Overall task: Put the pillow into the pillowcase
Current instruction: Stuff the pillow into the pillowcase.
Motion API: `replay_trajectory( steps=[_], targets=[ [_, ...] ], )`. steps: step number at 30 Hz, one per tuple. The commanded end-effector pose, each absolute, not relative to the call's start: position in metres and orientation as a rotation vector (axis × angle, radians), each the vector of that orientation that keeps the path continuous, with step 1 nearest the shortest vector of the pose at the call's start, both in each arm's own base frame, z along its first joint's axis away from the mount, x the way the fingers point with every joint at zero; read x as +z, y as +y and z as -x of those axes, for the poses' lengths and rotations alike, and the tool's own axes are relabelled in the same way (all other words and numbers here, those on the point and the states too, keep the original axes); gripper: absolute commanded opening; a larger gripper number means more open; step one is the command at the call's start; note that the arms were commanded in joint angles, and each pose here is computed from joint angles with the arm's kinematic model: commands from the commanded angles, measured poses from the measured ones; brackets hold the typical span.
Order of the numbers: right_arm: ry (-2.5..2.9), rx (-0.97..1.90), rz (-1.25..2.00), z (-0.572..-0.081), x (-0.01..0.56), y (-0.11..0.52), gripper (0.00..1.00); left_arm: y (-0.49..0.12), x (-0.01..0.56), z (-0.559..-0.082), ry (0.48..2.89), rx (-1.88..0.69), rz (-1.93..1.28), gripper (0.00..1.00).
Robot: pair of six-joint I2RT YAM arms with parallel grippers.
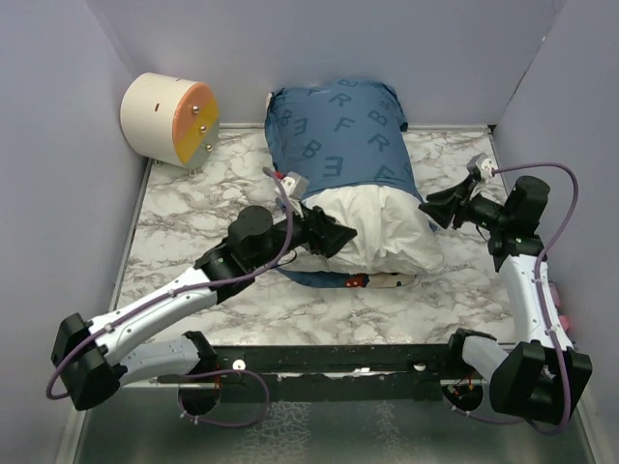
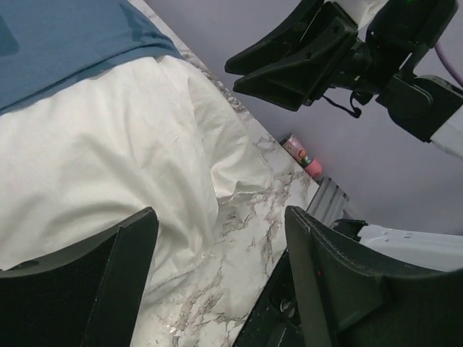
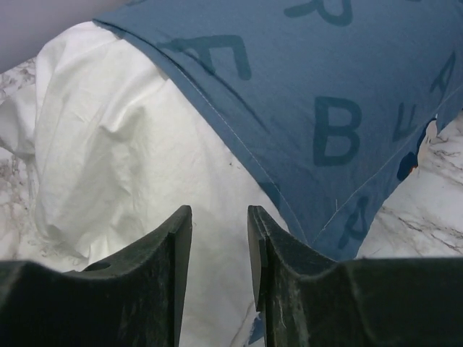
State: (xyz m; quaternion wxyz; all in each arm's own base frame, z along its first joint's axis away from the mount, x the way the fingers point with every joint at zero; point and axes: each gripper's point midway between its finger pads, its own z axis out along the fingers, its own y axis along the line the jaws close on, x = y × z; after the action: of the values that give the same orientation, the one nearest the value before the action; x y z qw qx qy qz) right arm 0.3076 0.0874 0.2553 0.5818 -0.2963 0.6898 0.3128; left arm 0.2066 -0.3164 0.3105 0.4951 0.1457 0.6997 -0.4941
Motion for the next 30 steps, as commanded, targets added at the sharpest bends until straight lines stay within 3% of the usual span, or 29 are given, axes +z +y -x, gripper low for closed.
replay_trajectory(
  steps=[1,8,12,15,21,30],
  targets=[
    [1.563,0.729,0.669,-0.311,0.259,0.087,0.37,-0.352,0.316,-0.210,1.659,-1.288,-0.448,0.69],
    [1.611,0.995,0.803,-0.289,0.215,0.122,0.15,-0.430,0.309,-0.229,1.667,-1.200,-0.470,0.67],
    [1.675,1.056,0.824,-0.290,0.192,0.138,0.14,-0.445,0.286,-0.265,1.662,-1.047,-0.379,0.67],
    [1.682,1.143,0.836,-0.286,0.189,0.143,0.14,-0.456,0.275,-0.281,1.649,-1.009,-0.347,0.54],
    [1.677,1.164,0.830,-0.283,0.196,0.145,0.18,-0.443,0.206,-0.307,1.753,-0.836,-0.217,0.20],
    [1.561,0.830,0.920,-0.290,0.242,0.128,0.41,-0.377,0.129,-0.343,1.876,-0.689,-0.026,0.18]
  ],
)
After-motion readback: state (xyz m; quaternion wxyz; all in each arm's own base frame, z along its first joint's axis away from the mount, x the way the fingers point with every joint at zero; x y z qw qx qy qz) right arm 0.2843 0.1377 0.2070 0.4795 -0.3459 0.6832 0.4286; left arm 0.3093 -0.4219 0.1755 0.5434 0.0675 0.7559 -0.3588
